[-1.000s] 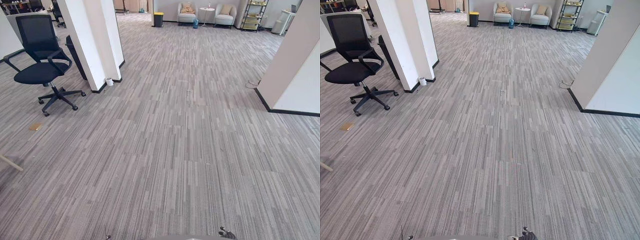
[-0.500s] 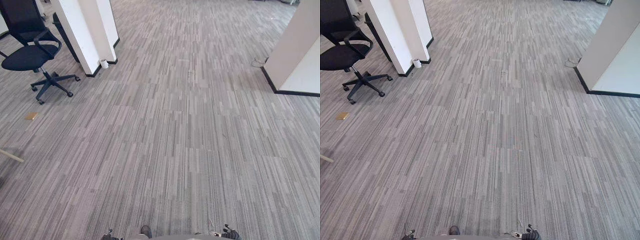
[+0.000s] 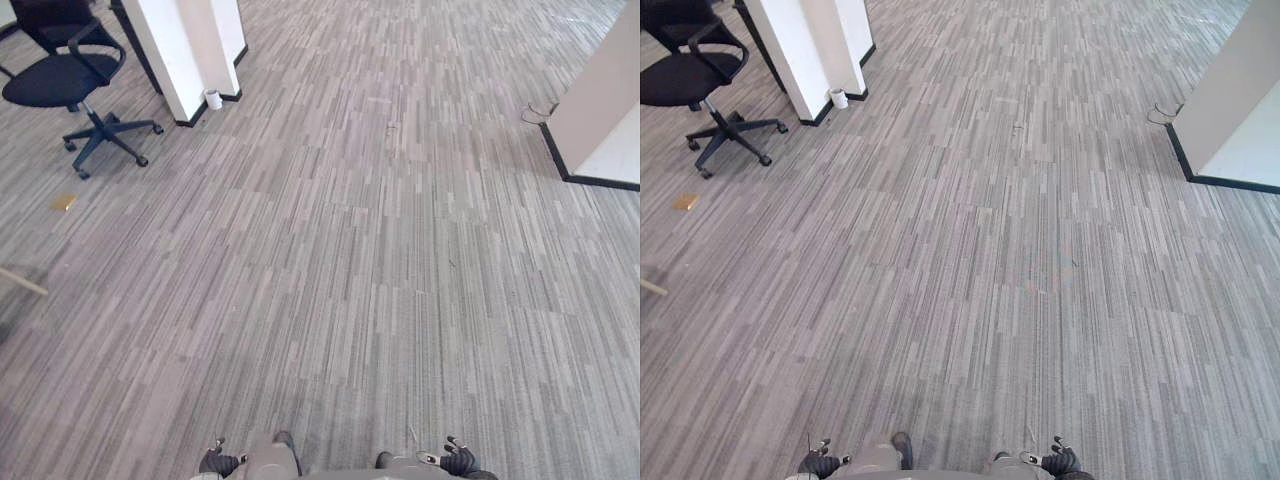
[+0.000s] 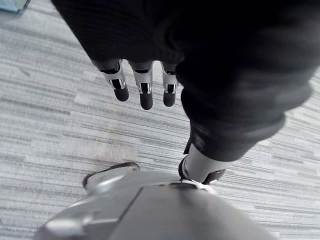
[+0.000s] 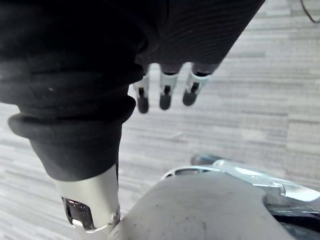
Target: Organize washtable
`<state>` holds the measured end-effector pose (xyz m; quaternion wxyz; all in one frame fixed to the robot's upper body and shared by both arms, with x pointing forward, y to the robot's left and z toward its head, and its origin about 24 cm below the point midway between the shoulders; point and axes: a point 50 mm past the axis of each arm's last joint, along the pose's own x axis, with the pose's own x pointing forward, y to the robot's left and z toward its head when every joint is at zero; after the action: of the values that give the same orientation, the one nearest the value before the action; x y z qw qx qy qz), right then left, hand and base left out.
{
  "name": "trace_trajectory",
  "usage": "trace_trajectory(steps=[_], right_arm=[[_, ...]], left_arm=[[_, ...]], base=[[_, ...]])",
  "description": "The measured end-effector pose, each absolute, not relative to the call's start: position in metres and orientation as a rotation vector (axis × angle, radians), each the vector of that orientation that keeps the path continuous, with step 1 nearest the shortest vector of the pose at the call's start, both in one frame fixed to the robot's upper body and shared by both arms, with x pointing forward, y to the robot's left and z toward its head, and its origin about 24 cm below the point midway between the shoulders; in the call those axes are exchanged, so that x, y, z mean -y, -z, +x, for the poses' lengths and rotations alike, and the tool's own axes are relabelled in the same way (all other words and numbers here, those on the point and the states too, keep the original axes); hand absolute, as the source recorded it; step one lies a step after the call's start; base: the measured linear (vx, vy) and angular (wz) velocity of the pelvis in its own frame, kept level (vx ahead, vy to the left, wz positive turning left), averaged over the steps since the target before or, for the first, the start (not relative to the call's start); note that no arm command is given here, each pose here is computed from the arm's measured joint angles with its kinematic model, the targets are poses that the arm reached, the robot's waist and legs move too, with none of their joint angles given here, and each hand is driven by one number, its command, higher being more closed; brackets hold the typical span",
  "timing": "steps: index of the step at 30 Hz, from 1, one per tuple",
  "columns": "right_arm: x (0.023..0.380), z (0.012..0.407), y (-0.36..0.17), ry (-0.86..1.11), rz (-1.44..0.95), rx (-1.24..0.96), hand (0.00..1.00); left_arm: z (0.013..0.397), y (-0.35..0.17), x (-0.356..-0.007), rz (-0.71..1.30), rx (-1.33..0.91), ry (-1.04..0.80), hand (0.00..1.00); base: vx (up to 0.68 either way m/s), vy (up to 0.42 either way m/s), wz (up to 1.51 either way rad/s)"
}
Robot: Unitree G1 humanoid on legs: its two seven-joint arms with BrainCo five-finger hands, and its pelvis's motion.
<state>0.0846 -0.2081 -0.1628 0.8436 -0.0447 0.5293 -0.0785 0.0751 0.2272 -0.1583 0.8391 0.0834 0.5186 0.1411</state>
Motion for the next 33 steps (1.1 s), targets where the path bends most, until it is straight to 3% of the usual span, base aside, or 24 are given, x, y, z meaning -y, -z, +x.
trace_trajectory(steps=[8,14,18,29,33], right_arm=[[0.233,0.101,0.154,0.172,-0.176,-1.08,0.0],[0.204,0.08,0.165,0.161,-0.087,-1.135,0.0],[0.204,0.079,0.165,0.159,-0.074,-1.133,0.0],[0.216,0.083,0.155,0.217,-0.068,-1.048,0.0],[0.226,0.08,0.154,0.26,-0.064,-1.055,0.0]], left_arm=[[0.059,0.166,-0.2,0.086,-1.145,-0.274,0.0],[0.047,0.163,-0.226,0.108,-1.16,-0.334,0.0],[0.049,0.161,-0.229,0.125,-1.153,-0.323,0.0],[0.089,0.158,-0.209,0.1,-1.05,-0.277,0.0],[0.096,0.16,-0.186,0.046,-1.045,-0.243,0.0]], base=[[0.03,0.038,-0.44],[0.25,0.065,-0.18],[0.49,0.122,0.11],[0.55,-0.1,0.39],[0.75,-0.319,0.39]])
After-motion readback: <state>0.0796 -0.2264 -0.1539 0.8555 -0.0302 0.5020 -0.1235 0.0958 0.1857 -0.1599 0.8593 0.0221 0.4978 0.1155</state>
